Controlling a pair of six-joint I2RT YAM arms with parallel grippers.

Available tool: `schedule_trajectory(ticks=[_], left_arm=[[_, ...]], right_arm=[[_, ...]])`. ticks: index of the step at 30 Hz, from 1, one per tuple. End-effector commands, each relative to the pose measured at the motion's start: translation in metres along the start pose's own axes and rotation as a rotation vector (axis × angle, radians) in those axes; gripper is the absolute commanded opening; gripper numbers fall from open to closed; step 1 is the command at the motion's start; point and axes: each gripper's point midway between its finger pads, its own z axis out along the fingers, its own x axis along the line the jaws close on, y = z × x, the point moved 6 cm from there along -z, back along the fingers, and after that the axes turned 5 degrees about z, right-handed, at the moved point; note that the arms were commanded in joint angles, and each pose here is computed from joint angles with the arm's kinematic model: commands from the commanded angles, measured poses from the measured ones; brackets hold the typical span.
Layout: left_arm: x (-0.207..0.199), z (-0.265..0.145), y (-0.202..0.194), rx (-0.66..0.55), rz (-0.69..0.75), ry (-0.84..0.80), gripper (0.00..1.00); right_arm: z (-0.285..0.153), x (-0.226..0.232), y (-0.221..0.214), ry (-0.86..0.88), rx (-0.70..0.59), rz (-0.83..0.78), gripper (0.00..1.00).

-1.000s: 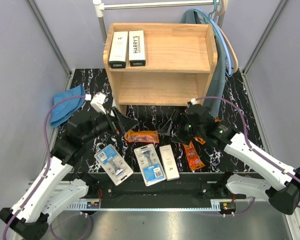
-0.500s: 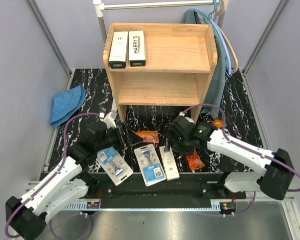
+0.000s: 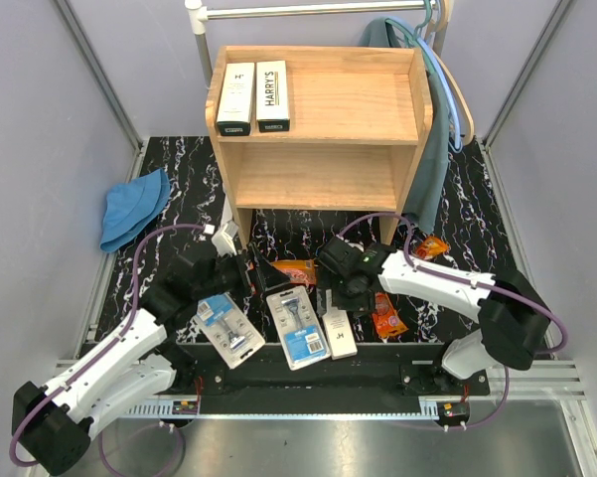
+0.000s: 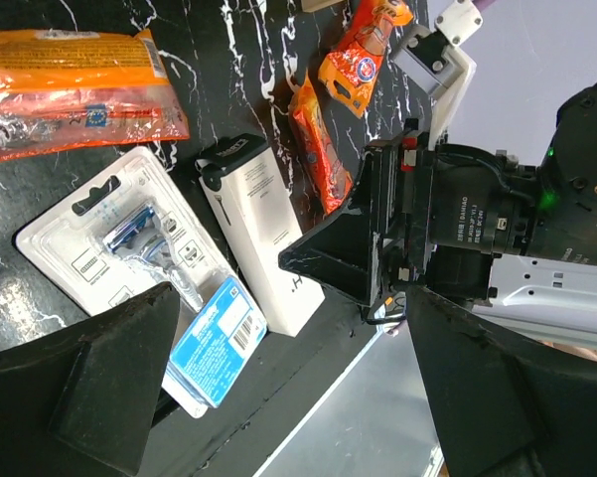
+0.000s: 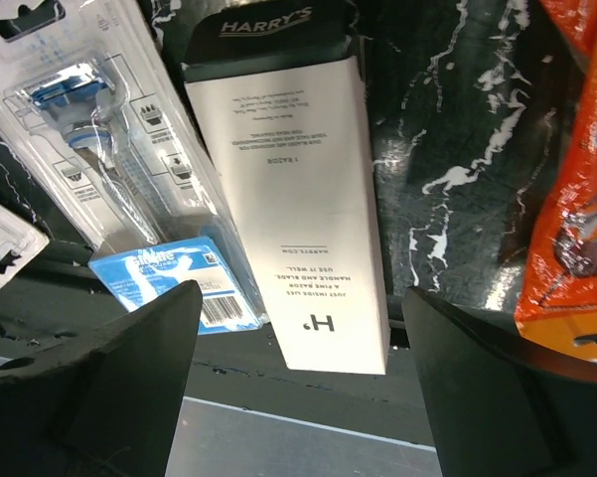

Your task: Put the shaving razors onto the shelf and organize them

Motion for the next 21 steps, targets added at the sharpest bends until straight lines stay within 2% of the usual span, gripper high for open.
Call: schedule_trajectory(ticks=[1, 11, 18, 21], left_arm=[[-0.011, 0.0, 0.004, -0.017, 0.018, -0.071, 0.99], [-0.014, 0.0, 0.005, -0.018, 0.022, -0.079, 0.99], [-0.017, -0.003, 0.006, -0.021, 0.024, -0.091, 0.99], [-0.019, -0.005, 0.007, -0.027, 0.024, -0.096, 0.99]], right_arm=[[0.007, 0.013, -0.001, 0.051, 0.038, -0.051, 0.93], [0.028, 0.007, -0.008, -0.03, 0.102, -0.04, 0.9], [0.036, 0.004, -0.01, -0.093, 0.116, -0.044, 0.82], [0.039, 0.006, -0.01, -0.121, 0.123, -0.061, 0.72]])
